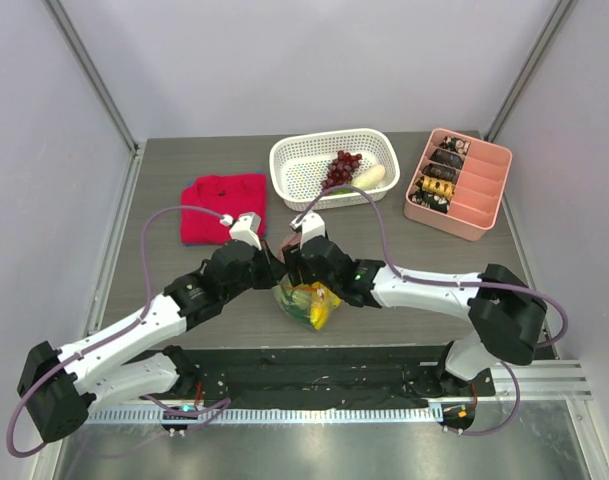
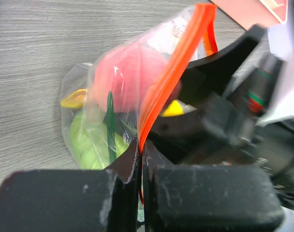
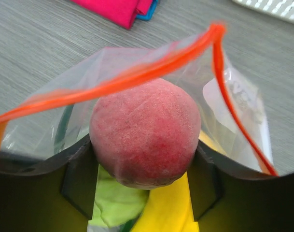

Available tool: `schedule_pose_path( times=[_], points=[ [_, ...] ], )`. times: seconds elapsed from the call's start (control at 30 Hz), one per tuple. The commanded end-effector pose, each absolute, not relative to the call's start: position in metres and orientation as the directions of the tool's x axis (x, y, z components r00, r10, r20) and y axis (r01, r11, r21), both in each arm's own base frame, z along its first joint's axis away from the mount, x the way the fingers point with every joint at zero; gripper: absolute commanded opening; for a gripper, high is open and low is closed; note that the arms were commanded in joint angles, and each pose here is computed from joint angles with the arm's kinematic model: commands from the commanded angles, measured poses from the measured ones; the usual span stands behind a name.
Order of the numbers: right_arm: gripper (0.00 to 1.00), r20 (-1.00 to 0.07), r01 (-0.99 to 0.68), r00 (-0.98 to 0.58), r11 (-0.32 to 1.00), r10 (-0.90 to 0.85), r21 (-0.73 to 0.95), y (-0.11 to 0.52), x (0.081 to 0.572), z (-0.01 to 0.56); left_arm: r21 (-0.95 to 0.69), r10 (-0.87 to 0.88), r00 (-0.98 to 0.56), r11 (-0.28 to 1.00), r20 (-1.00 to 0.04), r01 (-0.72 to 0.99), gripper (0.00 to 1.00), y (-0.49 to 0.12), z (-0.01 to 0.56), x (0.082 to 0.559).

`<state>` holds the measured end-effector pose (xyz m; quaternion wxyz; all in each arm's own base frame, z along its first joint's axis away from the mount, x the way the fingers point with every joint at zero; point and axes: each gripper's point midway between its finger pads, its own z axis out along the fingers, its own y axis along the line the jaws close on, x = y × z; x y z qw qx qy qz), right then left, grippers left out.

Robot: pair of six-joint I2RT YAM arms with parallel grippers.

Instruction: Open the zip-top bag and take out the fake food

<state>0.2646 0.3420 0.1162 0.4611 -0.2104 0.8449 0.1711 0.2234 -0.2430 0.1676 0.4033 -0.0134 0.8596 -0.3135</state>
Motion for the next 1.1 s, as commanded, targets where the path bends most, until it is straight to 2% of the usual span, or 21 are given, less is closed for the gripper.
schedule_pose_path(
  times=[0.0, 0.03, 0.13, 0.33, 0.43, 0.53, 0.6, 0.73, 0.93, 1.07],
  points=[
    [0.3, -0.918, -0.546, -0.389, 0.823, -0.081, 0.159, 0.347, 0.264, 0.179, -0.556, -0.31, -0.627, 0.795, -0.715, 0.241, 0.0, -0.241, 0.185, 0.229],
    [0.25, -0.915, -0.55, -0.394, 0.82, -0.087, 0.159, 0.343, 0.26, 0.184, -0.554, -0.31, -0.625, 0.797, -0.717, 0.241, 0.0, -0.24, 0.186, 0.229],
    [0.2, -0.909, -0.587, -0.407, 0.788, -0.086, 0.188, 0.343, 0.246, 0.198, -0.547, -0.316, -0.611, 0.804, -0.726, 0.234, 0.0, -0.236, 0.188, 0.23],
    [0.14, -0.895, -0.637, -0.442, 0.723, -0.058, 0.268, 0.331, 0.213, 0.233, -0.535, -0.309, -0.606, 0.813, -0.732, 0.231, 0.0, -0.235, 0.189, 0.232],
    [0.14, -0.928, -0.61, -0.37, 0.741, 0.048, 0.281, 0.316, 0.224, 0.276, -0.539, -0.312, -0.606, 0.809, -0.731, 0.233, 0.0, -0.236, 0.19, 0.232],
    [0.16, -0.93, -0.564, -0.341, 0.761, 0.137, 0.32, 0.3, 0.259, 0.31, -0.548, -0.313, -0.61, 0.801, -0.728, 0.243, 0.0, -0.238, 0.192, 0.231],
    [0.17, -0.922, -0.485, -0.355, 0.813, 0.152, 0.321, 0.285, 0.297, 0.306, -0.548, -0.307, -0.616, 0.799, -0.726, 0.248, 0.0, -0.239, 0.192, 0.229],
    [0.18, -0.938, -0.431, -0.31, 0.857, 0.155, 0.284, 0.275, 0.359, 0.317, -0.543, -0.309, -0.614, 0.805, -0.727, 0.239, 0.0, -0.235, 0.189, 0.228],
    [0.19, -0.937, -0.366, -0.328, 0.899, 0.118, 0.242, 0.283, 0.455, 0.271, -0.534, -0.304, -0.608, 0.811, -0.733, 0.238, 0.0, -0.231, 0.191, 0.227],
    [0.24, -0.935, -0.411, -0.352, 0.89, 0.044, 0.197, 0.308, 0.499, 0.23, -0.529, -0.298, -0.602, 0.811, -0.741, 0.249, 0.0, -0.23, 0.193, 0.227]
  ],
)
